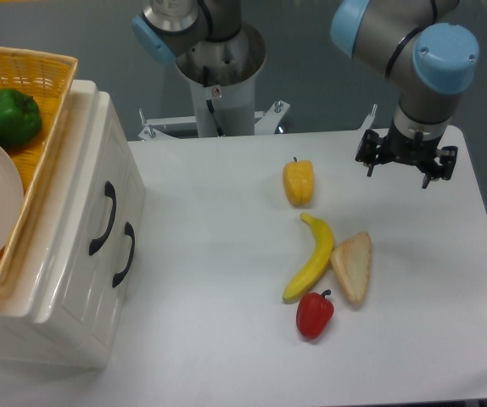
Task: Slide open the top white drawer
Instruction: 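Raise the open gripper slightly above the table near the fruit, then move the gripper across the table toward the upper drawer's black handle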
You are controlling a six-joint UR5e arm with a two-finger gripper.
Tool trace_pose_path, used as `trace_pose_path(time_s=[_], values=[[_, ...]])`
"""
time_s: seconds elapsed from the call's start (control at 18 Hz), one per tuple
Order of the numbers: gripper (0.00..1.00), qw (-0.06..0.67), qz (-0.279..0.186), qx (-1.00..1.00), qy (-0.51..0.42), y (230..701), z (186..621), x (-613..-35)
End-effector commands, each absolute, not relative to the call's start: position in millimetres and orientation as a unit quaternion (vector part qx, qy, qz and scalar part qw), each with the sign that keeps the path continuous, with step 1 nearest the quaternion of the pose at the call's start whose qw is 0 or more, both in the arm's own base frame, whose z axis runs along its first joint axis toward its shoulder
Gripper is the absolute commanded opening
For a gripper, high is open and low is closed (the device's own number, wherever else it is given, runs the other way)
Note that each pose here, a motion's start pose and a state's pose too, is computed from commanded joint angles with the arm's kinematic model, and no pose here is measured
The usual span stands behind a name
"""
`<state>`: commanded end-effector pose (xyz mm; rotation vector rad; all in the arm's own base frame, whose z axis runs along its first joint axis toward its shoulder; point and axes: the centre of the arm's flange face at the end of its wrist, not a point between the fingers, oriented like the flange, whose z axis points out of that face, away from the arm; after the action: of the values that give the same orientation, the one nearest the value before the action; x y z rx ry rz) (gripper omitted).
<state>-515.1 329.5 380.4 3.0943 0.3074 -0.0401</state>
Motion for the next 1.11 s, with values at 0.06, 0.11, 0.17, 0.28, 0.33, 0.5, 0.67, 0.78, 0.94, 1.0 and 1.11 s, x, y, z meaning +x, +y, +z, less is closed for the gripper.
trace_pose_path(time_s=[0.06, 0.11, 0.17, 0.28, 0.33, 0.5, 0.67, 0.78, 0.94, 1.0, 1.11], values=[[1.0, 0.016, -0.014, 0.995, 0.1, 329.3, 381.3, -514.8], [1.0, 0.017, -0.013, 0.995, 0.1, 330.0, 379.7, -514.4], [1.0, 0.013, -0.012, 0.995, 0.1, 331.7, 381.1, -514.2], [1.0, 0.009, -0.012, 0.995, 0.095, 340.2, 382.0, -509.2], [1.0, 0.011, -0.011, 0.996, 0.093, 343.0, 380.6, -506.7], [1.0, 0.012, -0.003, 0.996, 0.088, 357.6, 368.1, -492.9], [1.0, 0.017, 0.005, 0.993, 0.12, 366.7, 354.0, -484.3], [1.0, 0.016, 0.001, 0.991, 0.134, 378.4, 353.0, -477.1], [1.0, 0.0, 0.004, 0.99, 0.139, 388.4, 351.9, -474.1], [1.0, -0.009, 0.009, 0.988, 0.156, 391.2, 352.6, -472.9], [1.0, -0.026, 0.021, 0.981, 0.193, 396.0, 354.7, -469.3]])
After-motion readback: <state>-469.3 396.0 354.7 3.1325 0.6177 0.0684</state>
